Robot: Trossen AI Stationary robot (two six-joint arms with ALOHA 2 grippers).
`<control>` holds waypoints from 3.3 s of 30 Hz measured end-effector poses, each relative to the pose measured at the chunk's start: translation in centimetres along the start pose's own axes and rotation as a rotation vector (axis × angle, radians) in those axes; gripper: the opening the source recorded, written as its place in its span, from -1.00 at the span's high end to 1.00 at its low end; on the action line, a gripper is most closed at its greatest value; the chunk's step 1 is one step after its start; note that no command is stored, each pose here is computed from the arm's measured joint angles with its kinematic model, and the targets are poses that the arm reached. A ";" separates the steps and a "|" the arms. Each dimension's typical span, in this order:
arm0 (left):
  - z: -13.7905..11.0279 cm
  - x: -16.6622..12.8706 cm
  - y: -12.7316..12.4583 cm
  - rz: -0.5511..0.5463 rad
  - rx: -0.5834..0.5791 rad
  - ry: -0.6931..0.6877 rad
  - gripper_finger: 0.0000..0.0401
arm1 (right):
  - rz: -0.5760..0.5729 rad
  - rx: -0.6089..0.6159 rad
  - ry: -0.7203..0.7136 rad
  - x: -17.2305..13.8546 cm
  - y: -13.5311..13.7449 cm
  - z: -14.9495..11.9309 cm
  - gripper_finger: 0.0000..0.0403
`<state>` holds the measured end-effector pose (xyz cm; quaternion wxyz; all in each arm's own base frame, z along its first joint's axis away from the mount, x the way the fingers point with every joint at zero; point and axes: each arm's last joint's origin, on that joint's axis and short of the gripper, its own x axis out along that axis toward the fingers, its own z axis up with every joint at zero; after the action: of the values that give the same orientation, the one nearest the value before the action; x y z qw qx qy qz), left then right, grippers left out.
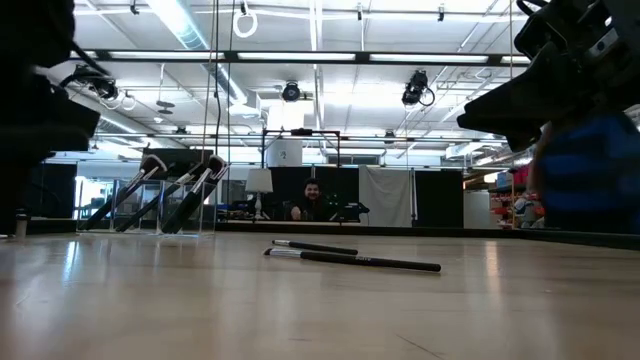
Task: Put items in baskets/containers
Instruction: Put the eyeshadow brush into the transparent organizer
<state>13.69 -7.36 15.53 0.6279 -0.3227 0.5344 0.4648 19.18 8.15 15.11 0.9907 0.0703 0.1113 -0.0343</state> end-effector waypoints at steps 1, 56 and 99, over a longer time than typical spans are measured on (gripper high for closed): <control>-0.2 0.1 0.0 0.007 -0.004 -0.012 0.97 | 0.000 0.000 0.000 0.0 0.0 0.0 0.44; -6.1 2.9 -5.1 0.535 0.011 0.228 1.00 | -0.016 0.001 0.014 0.1 -0.3 -0.1 0.44; -6.1 2.0 -6.6 0.364 0.027 -0.037 0.96 | -0.016 0.002 0.012 0.1 -0.3 -0.1 0.44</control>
<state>17.51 -14.76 11.63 0.5474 -0.2037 0.5785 0.5694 19.24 7.90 14.95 0.9896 0.0705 0.1179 -0.0417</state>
